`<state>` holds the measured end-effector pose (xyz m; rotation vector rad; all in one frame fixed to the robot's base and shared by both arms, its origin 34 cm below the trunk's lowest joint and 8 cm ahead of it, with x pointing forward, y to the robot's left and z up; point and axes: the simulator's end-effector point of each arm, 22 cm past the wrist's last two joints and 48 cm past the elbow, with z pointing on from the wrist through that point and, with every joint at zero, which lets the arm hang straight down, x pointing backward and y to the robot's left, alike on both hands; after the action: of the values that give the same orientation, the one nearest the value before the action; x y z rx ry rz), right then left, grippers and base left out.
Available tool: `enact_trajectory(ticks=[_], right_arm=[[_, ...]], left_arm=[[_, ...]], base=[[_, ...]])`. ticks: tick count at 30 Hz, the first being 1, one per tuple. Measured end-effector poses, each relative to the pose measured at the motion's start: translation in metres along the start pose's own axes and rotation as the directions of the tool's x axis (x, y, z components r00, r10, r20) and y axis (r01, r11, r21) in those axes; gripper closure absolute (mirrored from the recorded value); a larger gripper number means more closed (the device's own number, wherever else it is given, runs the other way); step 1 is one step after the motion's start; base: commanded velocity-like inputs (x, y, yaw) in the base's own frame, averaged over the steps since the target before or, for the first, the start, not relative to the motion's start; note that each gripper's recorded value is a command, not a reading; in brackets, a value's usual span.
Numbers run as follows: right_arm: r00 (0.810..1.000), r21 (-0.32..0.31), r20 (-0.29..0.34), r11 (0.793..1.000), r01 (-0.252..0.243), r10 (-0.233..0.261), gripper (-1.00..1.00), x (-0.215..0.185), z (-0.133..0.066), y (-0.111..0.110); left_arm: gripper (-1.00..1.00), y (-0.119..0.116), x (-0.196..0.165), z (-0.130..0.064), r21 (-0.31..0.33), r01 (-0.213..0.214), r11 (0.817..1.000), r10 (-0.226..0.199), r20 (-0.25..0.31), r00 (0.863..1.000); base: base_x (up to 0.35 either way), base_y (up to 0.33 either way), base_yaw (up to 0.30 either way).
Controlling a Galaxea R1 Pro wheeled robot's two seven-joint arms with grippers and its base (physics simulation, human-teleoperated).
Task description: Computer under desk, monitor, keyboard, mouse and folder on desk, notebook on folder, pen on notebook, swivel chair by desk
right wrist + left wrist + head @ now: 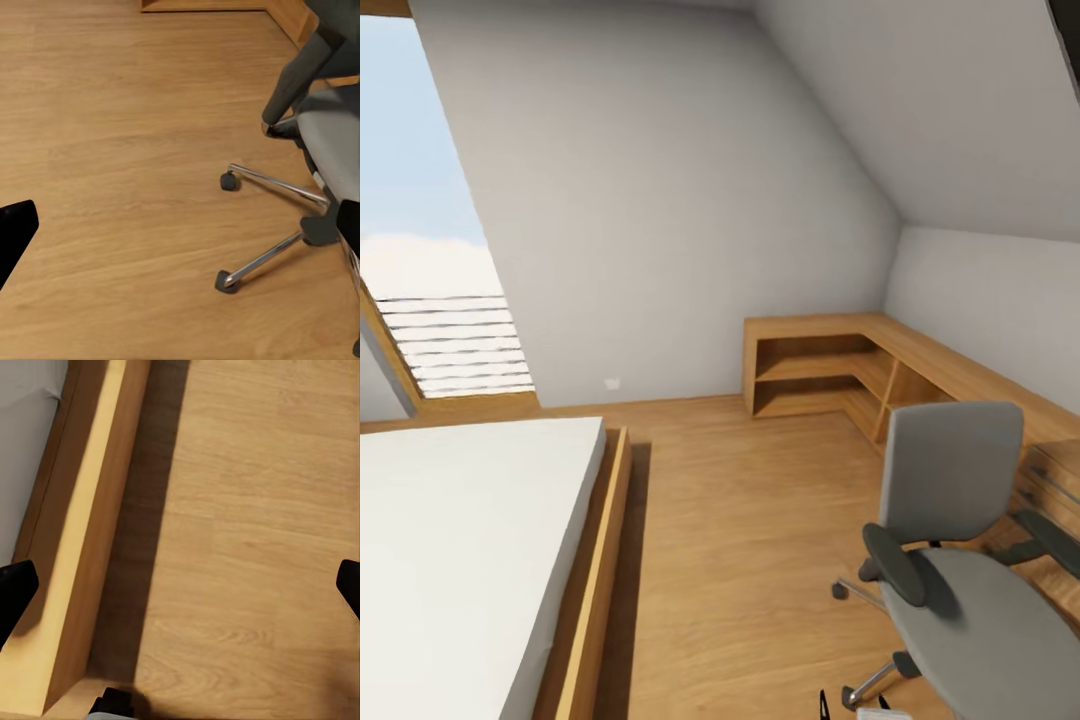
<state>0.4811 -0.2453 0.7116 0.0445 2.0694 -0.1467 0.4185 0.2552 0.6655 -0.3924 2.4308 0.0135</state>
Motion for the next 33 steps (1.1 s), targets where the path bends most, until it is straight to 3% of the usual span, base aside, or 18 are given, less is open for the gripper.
enact_trajectory(ticks=[13, 33], right_arm=[[1.0, 0.004, -0.003, 1.0, 0.008, -0.008, -1.0, 0.0013, 0.0002, -0.0045], [1.0, 0.003, -0.003, 1.0, 0.007, -0.007, -1.0, 0.0011, 0.0002, -0.0034]], left_arm=[[-1.0, -0.0006, 0.0014, -0.0001, 0.001, -0.001, 1.0, 0.001, -0.003, 1.0], [-1.0, 0.0019, 0.0004, 0.0001, -0.005, 0.001, 1.0, -0.001, 0.0, 1.0]], base=[[0.292, -0.146, 0.001], [0.132, -0.055, 0.0]])
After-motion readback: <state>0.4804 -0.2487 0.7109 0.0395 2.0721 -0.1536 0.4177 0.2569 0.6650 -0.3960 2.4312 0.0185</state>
